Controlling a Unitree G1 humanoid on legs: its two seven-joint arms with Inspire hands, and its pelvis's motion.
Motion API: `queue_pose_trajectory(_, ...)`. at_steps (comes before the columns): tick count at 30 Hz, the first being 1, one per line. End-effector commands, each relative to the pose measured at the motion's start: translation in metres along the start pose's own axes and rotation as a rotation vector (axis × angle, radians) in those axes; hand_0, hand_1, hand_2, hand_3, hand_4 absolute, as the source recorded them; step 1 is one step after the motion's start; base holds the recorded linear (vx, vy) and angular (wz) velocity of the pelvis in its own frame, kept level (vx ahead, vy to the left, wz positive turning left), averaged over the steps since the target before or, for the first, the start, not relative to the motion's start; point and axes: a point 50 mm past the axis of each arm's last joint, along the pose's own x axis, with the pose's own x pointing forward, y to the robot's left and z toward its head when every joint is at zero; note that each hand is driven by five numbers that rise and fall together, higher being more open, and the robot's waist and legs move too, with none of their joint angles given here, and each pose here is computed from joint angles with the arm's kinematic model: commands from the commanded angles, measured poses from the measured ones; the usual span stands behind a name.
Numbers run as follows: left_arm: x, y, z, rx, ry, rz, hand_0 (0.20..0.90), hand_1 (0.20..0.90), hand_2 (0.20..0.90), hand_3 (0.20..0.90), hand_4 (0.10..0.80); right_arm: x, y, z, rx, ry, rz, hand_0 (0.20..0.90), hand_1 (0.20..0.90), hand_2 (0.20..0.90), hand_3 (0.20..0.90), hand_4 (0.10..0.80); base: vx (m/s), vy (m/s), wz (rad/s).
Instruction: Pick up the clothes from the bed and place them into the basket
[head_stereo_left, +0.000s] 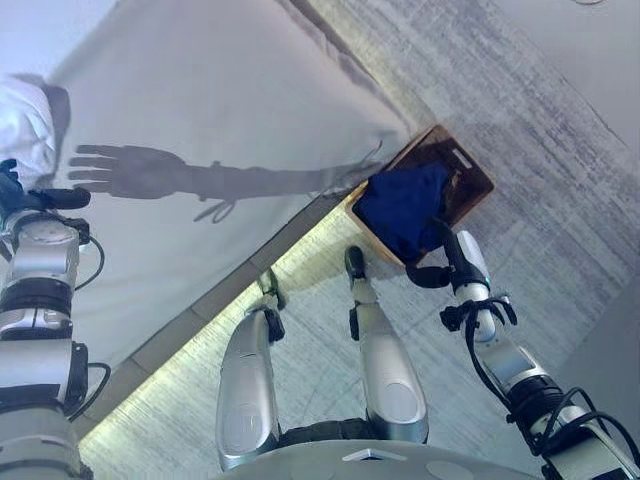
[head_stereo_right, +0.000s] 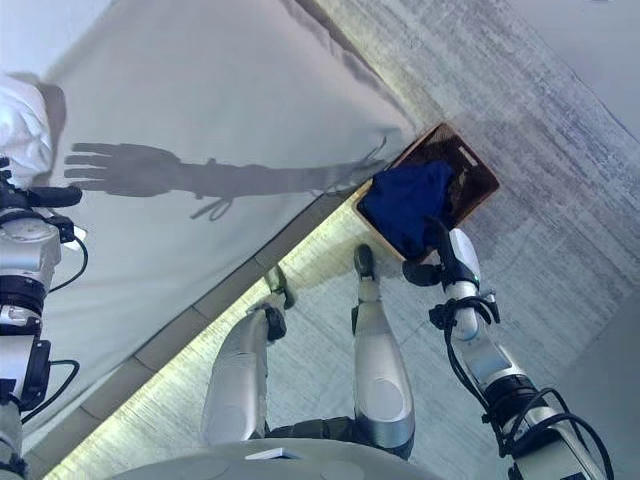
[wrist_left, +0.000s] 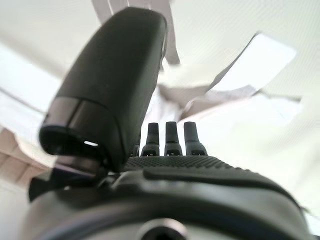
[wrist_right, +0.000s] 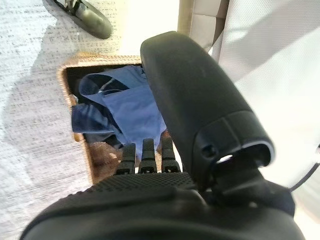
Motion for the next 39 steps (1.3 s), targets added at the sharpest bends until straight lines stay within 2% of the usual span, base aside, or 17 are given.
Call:
queue_pose_trajectory(1, 0.018, 0.071, 0.033, 0.067, -0.068, 0.320, 0.900, 0.900, 0.900, 0.900, 0.800, 0.003, -0.017, 0.023, 0.050, -0.118, -0.067, 0.900, 0.900, 0.900, 0.900, 0.800, -0.035, 0.099, 0.12)
queue_pose_trajectory(7, 0.021, 0.081, 0.025, 0.038, 0.091, 0.426, 0.900, 0.900, 0.900, 0.900, 0.800, 0.004, -0.024, 0.027, 0.018, -0.142, -0.059, 0.900, 0.900, 0.900, 0.900, 0.800, -0.033, 0.080, 0.06)
queue_pose_trajectory(11, 0.021, 0.097, 0.011, 0.003, 0.219, 0.574, 0.900, 0.900, 0.900, 0.900, 0.800, 0.004, -0.027, 0.028, 0.006, -0.154, -0.056, 0.900, 0.900, 0.900, 0.900, 0.800, -0.022, 0.050, 0.01)
queue_pose_trajectory(17, 0.015, 0.109, 0.010, -0.091, 0.283, 0.776, 0.900, 0.900, 0.900, 0.900, 0.800, 0.006, -0.018, 0.032, 0.013, -0.157, -0.040, 0.900, 0.900, 0.900, 0.900, 0.800, -0.037, -0.042, 0.08)
queue_pose_trajectory(21, 0.015, 0.112, 0.001, -0.124, 0.263, 0.799, 0.900, 0.900, 0.900, 0.900, 0.800, 0.007, -0.013, 0.033, 0.011, -0.161, -0.023, 0.900, 0.900, 0.900, 0.900, 0.800, -0.020, -0.018, 0.12)
queue_pose_trajectory(24, 0.014, 0.101, 0.005, -0.142, 0.111, 0.736, 0.900, 0.900, 0.900, 0.900, 0.800, 0.006, -0.003, 0.036, 0.011, -0.165, 0.014, 0.900, 0.900, 0.900, 0.900, 0.800, 0.023, -0.050, 0.15)
queue_pose_trajectory(27, 0.006, 0.066, 0.028, -0.255, -0.189, 0.451, 0.900, 0.900, 0.900, 0.900, 0.800, 0.004, 0.008, 0.041, 0.006, -0.182, 0.050, 0.900, 0.900, 0.900, 0.900, 0.800, 0.013, -0.056, 0.12)
queue_pose_trajectory(29, -0.007, 0.040, 0.036, -0.244, -0.326, 0.248, 0.900, 0.900, 0.900, 0.900, 0.800, 0.001, 0.012, 0.041, 0.009, -0.181, 0.059, 0.900, 0.900, 0.900, 0.900, 0.800, 0.013, -0.055, 0.13)
queue_pose_trajectory(35, -0.042, 0.001, 0.040, -0.342, -0.531, -0.175, 0.900, 0.900, 0.900, 0.900, 0.800, -0.004, 0.014, 0.037, -0.020, -0.164, 0.094, 0.900, 0.900, 0.900, 0.900, 0.800, 0.003, -0.001, 0.23)
queue_pose_trajectory(39, -0.062, -0.003, 0.050, -0.394, -0.651, -0.268, 0.900, 0.900, 0.900, 0.900, 0.800, -0.009, 0.022, 0.032, -0.059, -0.148, 0.132, 0.900, 0.900, 0.900, 0.900, 0.800, 0.017, 0.018, 0.14)
